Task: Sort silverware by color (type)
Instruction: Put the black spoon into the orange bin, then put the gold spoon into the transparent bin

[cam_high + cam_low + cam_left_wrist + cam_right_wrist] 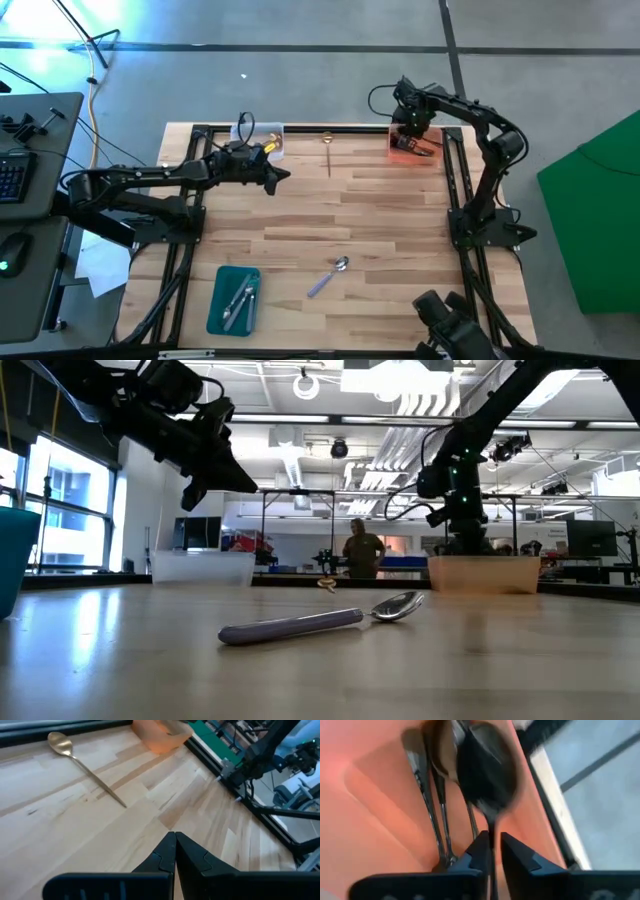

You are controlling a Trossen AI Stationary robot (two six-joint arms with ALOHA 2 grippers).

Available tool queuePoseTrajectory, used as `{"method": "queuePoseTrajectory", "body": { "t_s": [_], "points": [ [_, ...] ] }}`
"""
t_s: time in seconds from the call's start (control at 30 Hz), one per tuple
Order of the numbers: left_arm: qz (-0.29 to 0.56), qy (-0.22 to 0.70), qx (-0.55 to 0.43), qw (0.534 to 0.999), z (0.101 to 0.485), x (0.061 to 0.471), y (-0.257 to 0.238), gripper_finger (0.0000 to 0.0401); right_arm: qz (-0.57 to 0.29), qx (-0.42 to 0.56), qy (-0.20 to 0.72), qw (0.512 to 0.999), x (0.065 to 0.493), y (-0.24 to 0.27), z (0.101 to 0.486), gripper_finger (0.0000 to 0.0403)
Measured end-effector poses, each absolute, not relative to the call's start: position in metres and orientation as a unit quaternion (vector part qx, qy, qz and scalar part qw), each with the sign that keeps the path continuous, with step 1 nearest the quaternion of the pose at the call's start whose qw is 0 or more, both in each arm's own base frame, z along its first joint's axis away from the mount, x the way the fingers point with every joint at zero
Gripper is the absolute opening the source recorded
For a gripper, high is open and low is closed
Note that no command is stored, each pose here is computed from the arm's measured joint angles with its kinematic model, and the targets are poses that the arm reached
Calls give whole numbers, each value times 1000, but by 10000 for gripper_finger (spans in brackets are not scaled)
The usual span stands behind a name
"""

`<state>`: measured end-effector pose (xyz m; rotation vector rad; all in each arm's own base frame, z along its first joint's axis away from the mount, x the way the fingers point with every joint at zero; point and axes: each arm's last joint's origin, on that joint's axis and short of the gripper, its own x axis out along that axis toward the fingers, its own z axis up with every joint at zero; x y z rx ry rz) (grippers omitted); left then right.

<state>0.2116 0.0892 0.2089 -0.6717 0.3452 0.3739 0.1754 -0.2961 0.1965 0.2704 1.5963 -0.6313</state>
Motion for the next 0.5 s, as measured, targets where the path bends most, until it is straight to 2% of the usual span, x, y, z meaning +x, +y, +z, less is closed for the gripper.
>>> {"method": "queuePoseTrajectory", "body": {
  "t_s": [0.17,0.27,0.4,0.5],
  "points": [
    [190,158,-331,911,212,209,92,0,-311,164,695,628,168,-295,199,97],
    [191,151,-329,912,214,208,93,0,-338,181,672,634,167,-291,211,137],
    [202,137,-322,914,219,205,92,0,-363,204,615,670,178,-282,234,164],
    [222,127,-311,915,222,202,93,0,-361,227,546,721,198,-273,249,165]
  ]
}}
